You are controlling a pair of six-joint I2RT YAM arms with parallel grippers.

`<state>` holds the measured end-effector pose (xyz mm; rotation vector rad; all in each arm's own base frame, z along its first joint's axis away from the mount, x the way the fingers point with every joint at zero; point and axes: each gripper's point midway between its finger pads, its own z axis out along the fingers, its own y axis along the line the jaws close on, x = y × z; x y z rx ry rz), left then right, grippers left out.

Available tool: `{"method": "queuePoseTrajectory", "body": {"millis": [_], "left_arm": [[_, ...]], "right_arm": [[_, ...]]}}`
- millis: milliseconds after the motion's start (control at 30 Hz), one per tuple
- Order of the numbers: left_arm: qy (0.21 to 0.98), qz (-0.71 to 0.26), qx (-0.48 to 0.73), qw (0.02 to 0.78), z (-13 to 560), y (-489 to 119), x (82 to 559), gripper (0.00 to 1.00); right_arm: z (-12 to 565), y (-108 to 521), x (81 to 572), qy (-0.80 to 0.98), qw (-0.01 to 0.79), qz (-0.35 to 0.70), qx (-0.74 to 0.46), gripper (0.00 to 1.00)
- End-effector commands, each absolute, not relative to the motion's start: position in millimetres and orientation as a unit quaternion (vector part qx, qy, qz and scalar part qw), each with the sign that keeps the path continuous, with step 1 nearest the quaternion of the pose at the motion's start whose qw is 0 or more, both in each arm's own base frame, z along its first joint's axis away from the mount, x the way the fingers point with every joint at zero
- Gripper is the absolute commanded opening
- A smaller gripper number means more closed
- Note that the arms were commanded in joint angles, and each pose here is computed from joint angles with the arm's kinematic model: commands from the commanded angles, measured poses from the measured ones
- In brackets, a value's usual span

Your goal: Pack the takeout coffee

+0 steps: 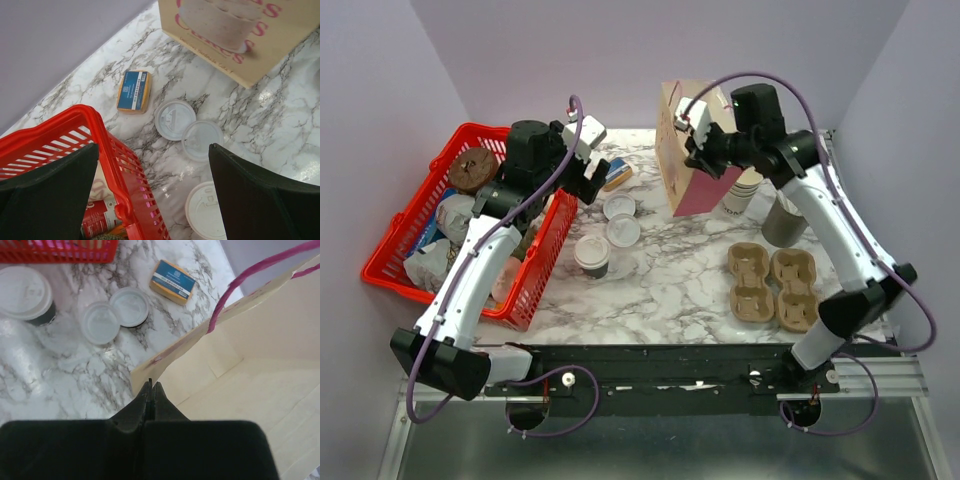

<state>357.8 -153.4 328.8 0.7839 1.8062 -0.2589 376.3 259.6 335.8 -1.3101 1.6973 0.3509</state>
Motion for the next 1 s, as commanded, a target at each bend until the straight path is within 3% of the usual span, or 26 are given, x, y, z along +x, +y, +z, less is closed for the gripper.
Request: {"method": "queuePoseTrajectory", "body": {"millis": [0,200,267,433,833,967], "left_arm": [[0.745,-0.093,0.325,0.576,352.7,-149.1,369.8,0.99],[0.716,-0.088,0.338,0.605,383.1,-152.0,377.8,0.99],[0.685,-0.102,0.351,0.630,410.4,-156.7,371.8,0.99],[0.558,-0.150,0.444,0.685,463.7,-190.3,346.6,0.99],[0.537,-0.263,0.595,0.536,424.1,-240.3,348.2,0.96],[0.523,-0.285,0.627,0.502,408.4,-255.0,324.2,0.94]], "right_arm": [[334.4,258.9,326.2,0.624,0.464,0.167,-0.606,0.01],[304.5,248.4,267.2,0.525,0.445,0.151,-0.709,0.01],[296.9,248.4,256.2,0.481,0.442,0.127,-0.747,0.11],[275.2,242.4,240.8,0.410,0.424,0.074,-0.804,0.14],[259.4,234.7,227.4,0.343,0.404,0.020,-0.848,0.13],[264.3,234.7,229.2,0.371,0.408,0.025,-0.834,0.11]]}}
